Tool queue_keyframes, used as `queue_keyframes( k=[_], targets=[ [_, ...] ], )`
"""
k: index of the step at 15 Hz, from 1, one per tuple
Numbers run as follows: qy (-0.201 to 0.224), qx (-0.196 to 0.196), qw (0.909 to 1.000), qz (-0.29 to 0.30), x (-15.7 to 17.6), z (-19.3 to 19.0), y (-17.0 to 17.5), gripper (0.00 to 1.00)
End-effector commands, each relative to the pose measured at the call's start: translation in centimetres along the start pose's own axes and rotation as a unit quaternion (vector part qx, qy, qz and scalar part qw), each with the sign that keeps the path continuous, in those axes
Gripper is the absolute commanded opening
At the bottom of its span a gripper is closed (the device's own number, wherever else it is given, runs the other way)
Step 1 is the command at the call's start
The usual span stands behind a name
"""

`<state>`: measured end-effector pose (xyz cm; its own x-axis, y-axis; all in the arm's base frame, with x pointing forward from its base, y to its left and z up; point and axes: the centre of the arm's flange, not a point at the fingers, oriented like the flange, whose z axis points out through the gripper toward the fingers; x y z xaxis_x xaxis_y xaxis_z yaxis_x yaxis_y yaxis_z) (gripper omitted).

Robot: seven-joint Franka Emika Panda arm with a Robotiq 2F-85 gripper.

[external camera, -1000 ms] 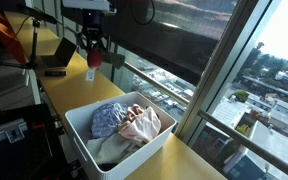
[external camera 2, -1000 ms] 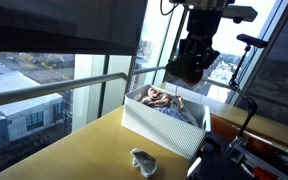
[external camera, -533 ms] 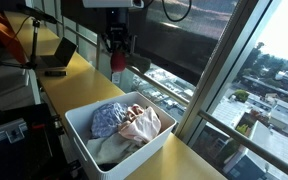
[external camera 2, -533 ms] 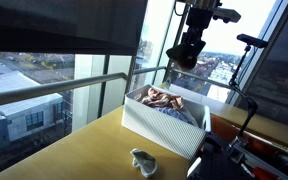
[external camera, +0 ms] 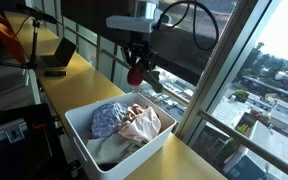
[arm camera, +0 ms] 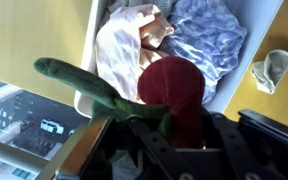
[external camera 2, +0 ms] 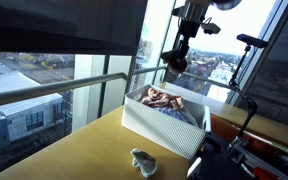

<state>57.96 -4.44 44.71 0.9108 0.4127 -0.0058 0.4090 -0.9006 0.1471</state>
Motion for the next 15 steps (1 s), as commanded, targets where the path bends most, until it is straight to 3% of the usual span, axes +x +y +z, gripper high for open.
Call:
queue_keyframes(
  k=[1,4,7,11,15],
  targets=[
    [0.013,0.003,0.9993,0.036,1.0,-0.2,-0.4,0.61],
    [0.025,-0.009,0.9991,0.032,1.2,-1.9,-3.3,0.82],
    [0.041,-0.034,0.9986,0.004,2.5,-3.4,-8.4,0.99],
    [0.043,-0.043,0.9977,-0.031,3.7,-3.9,-14.5,1.0],
    [0.019,-0.028,0.9972,-0.067,4.3,0.2,-20.2,1.0]
  ],
)
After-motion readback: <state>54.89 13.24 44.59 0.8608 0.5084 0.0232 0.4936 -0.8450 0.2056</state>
